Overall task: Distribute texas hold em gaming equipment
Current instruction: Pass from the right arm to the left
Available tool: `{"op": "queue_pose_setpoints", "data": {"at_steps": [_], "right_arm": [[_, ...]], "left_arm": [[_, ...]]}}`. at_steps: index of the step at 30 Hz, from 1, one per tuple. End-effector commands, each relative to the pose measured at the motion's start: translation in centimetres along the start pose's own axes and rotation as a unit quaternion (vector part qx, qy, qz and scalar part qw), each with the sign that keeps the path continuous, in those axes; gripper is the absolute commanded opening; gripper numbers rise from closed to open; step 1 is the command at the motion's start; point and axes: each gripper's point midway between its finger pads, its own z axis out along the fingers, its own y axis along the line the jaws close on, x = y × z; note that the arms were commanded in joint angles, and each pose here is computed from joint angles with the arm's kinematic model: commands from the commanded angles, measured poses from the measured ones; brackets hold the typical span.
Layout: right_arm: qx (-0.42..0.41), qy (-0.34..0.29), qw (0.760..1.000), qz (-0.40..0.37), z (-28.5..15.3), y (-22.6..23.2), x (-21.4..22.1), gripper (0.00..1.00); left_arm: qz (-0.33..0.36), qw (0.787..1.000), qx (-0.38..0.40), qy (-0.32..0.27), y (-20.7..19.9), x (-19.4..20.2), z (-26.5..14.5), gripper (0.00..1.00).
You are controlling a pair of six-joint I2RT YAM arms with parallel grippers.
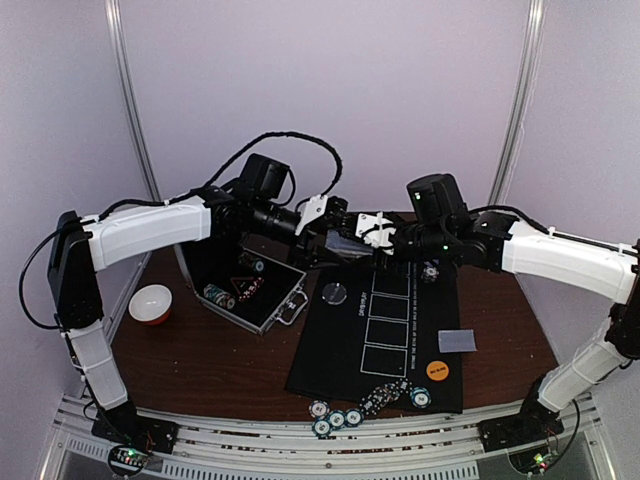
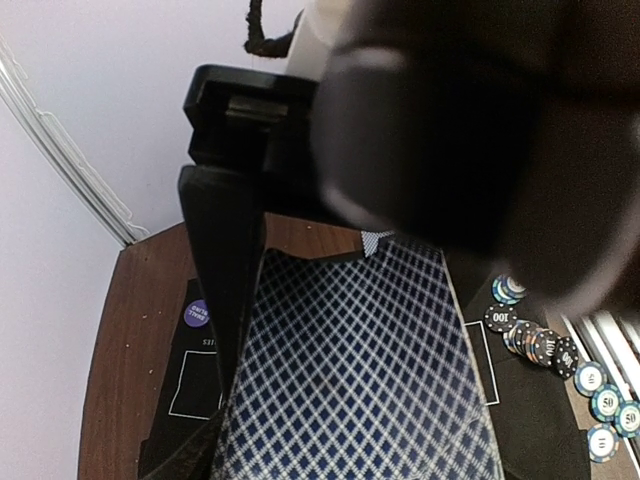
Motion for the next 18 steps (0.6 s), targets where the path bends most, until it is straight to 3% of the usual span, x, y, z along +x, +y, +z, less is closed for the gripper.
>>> {"op": "queue_pose_setpoints", "data": {"at_steps": [1, 6, 14, 18], "right_arm": [[0.015, -0.023, 1.0, -0.005, -0.14, -1.06, -1.82, 0.47], [0.017, -0.024, 1.0, -0.005, -0.17, -1.21, -1.97, 0.47], [0.019, -0.025, 0.999, -0.005, -0.32, -1.3, -2.14, 0.47], [0.022, -0.026, 0.999, -0.006, -0.34, -1.43, -2.18, 0.47]], "left_arm": [[0.017, 1.0, 0.004, -0.018, 0.28, -1.34, 0.1, 0.64], [0.015, 1.0, 0.006, -0.019, 0.22, -1.35, 0.11, 0.66], [0.015, 1.0, 0.005, -0.018, 0.19, -1.35, 0.06, 0.51], [0.016, 1.0, 0.004, -0.018, 0.17, -1.41, -0.01, 0.51]]}}
